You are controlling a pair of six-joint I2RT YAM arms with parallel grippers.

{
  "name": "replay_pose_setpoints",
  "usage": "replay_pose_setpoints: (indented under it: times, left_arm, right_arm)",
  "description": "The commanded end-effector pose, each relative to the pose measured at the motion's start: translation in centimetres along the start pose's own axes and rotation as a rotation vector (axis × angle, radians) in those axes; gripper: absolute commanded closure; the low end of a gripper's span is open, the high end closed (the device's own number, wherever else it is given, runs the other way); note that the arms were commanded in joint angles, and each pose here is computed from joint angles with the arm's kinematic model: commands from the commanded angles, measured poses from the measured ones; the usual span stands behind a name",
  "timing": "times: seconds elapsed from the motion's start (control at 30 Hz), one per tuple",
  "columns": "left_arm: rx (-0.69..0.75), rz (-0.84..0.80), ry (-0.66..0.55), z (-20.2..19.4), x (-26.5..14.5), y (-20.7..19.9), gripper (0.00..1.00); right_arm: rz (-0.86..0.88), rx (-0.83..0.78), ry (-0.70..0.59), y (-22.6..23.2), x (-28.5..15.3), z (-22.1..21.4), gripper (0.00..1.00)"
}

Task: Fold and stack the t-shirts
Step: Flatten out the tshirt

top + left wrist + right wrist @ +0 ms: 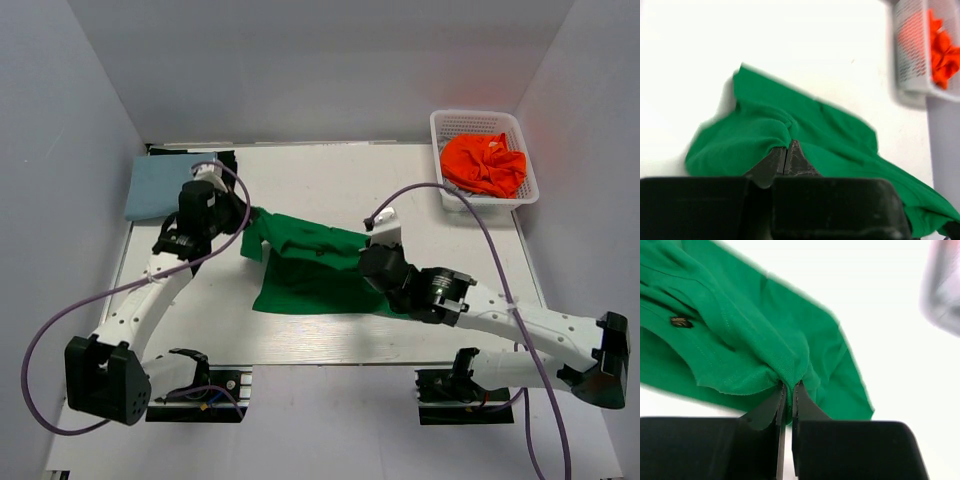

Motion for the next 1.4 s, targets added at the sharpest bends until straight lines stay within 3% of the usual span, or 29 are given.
replay_pose_setpoints:
  times: [0.0,0.17,0.33,0.53,0.67,0.83,0.93,1.17,1.37]
  left_arm:
    - [0.044,-0.069,-0.119,4.3,-0.7,-2.3,1.0]
    - [0.088,-0.172,-0.264,9.5,-2.5,-5.2,1.0]
    - [0.164,-0.262,-0.389,13.8,-6.6,-8.0,1.0]
    - [0.254,-0.474,-0.52,15.7,-13.8,-11.1,1.0]
    - [0.294,-0.593,-0.58,16.0,-18.1,-12.6,1.0]
    - [0.317,-0.649,-0.679,16.3,-23.2,-13.7,1.0]
    - [0.319,-0.668,-0.734,16.3,-26.3,-14.1,1.0]
    - [0.384,-0.746,-0.826,16.6,-32.0,-15.5,1.0]
    - [0.395,-0.777,-0.825,16.6,-33.7,-16.0,1.0]
  right_arm:
    - [-0.042,0.109,-0.239,-1.1,-2.0,6.2,1.0]
    - [-0.02,0.134,-0.461,-2.1,-4.5,12.4,1.0]
    - [-0.001,0.055,-0.538,-3.4,-7.5,16.4,1.0]
    - [0.198,0.026,-0.61,-4.6,-12.3,20.4,1.0]
    - [0.455,-0.002,-0.694,-5.4,-17.0,23.2,1.0]
    - [0.775,-0.099,-0.741,-6.0,-21.4,23.9,1.0]
    - [0.862,-0.106,-0.77,-6.9,-23.3,24.1,1.0]
    - [0.991,-0.094,-0.816,-8.3,-26.2,23.9,1.0]
    - [1.012,-0.059,-0.843,-9.1,-26.7,23.2,1.0]
Point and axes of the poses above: each gripper's point midway between its finger pads, its own x axis out along the fingers, its own y axis along the line the jaws close on, z = x × y, the point moved 10 cm from there along -x, back along the fingers, and after that the axes turned 9 degrees about x, right-handed, at the moved point
